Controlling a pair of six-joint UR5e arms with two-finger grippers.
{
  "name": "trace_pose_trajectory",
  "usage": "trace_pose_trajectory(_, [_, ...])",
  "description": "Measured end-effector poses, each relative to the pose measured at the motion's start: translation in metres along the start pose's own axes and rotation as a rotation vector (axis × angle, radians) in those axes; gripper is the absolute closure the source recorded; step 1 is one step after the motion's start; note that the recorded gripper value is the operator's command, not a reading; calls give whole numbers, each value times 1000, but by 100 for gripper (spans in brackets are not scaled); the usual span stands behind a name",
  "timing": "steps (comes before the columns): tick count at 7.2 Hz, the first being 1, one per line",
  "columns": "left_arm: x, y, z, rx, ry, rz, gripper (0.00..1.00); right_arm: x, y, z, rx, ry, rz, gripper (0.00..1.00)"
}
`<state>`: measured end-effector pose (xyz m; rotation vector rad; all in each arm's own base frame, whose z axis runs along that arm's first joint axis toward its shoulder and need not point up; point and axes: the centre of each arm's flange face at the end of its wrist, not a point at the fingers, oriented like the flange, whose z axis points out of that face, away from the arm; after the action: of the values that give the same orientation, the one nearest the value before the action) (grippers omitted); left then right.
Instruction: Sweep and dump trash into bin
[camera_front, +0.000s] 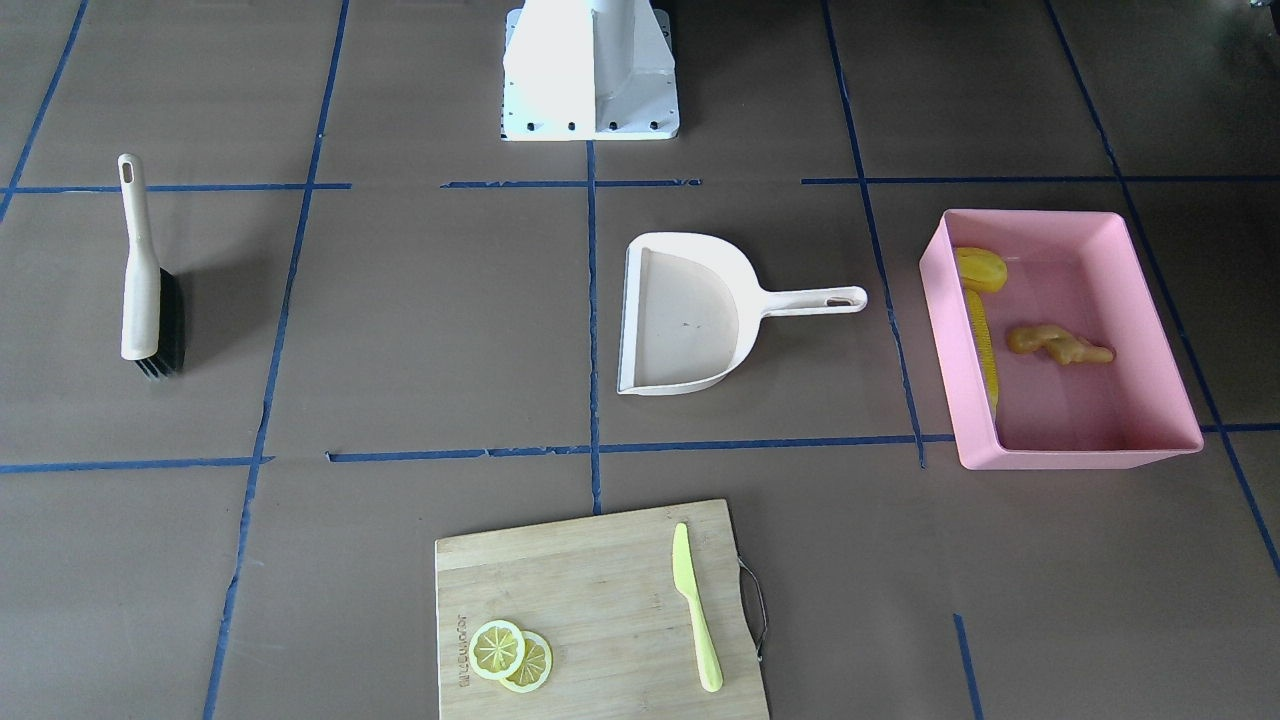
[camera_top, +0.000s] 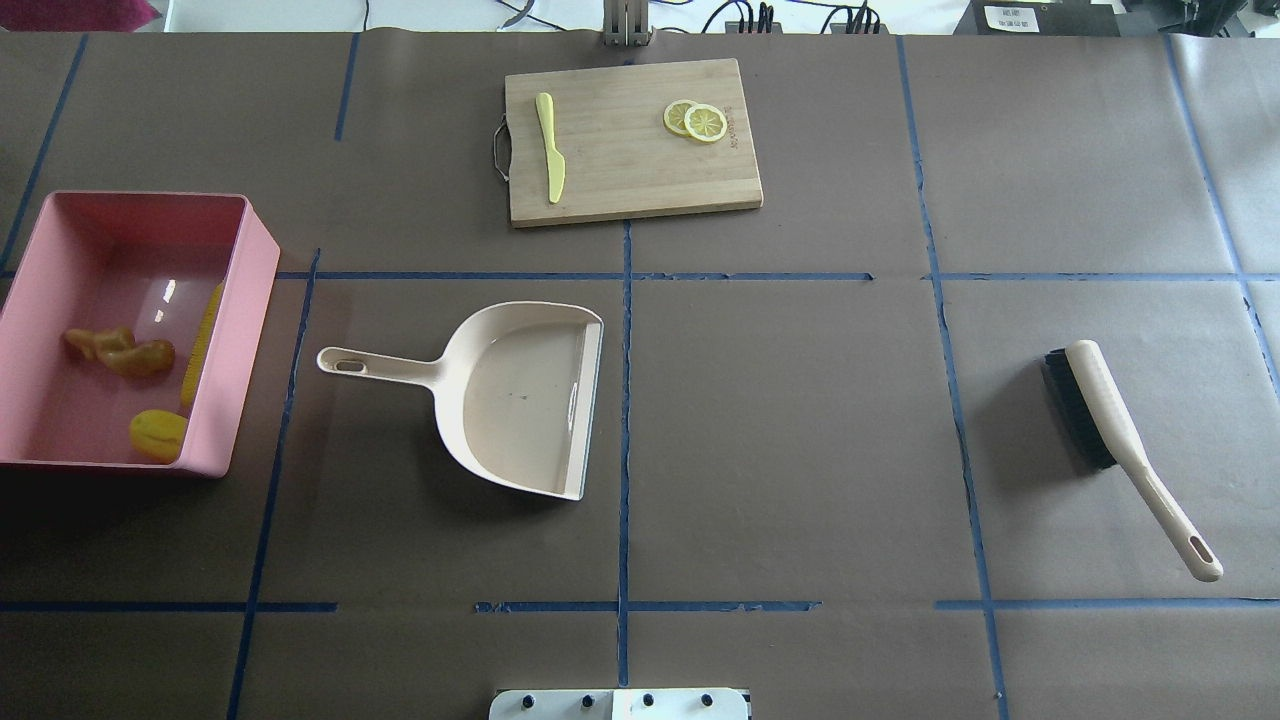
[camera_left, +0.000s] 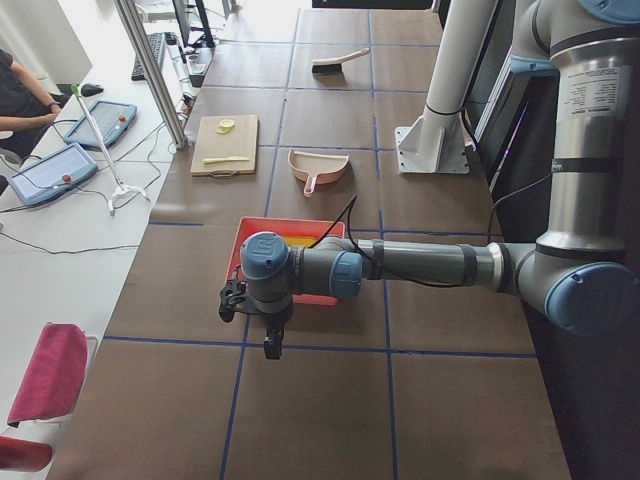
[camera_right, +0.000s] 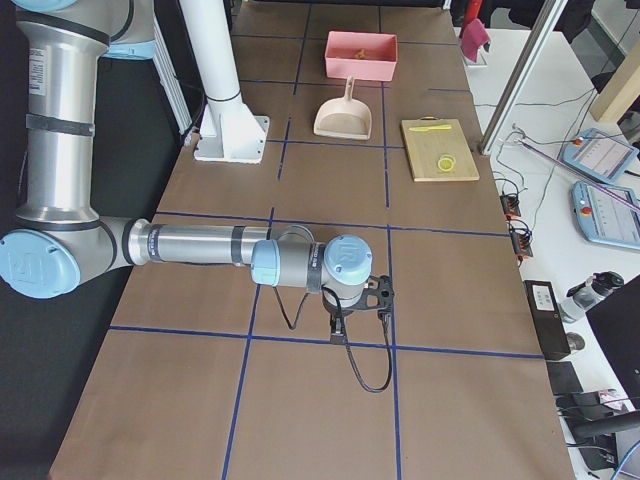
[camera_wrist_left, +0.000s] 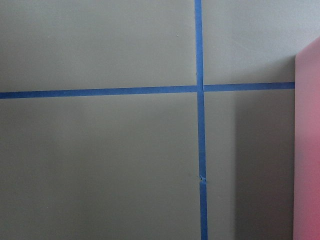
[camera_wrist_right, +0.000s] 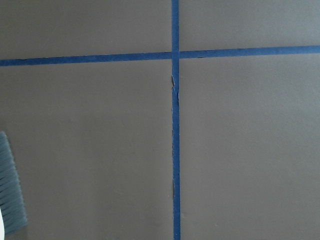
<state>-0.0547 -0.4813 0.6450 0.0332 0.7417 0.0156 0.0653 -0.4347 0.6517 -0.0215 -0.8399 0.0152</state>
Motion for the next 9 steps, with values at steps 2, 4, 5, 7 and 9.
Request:
trace_pose_trajectory(2, [-1,0,1,-3,0,-3,0,12,2,-6,13,25,0,0])
trace_pose_trajectory(4, [-4,1,4,-9,0,-7,0,13,2,-9,20,29,1,0])
trace_pose_trajectory(5, [-4,1,5,-10,0,-8,0,13,1,-10,22,29,7,0])
trace_pose_trajectory(7, [-5,1,5,-10,0,-7,0,13,1,-11,24,29,15,0])
trace_pose_trajectory(9, [-4,1,5,-9,1,-4,0,13,1,-11,25,29,16,0])
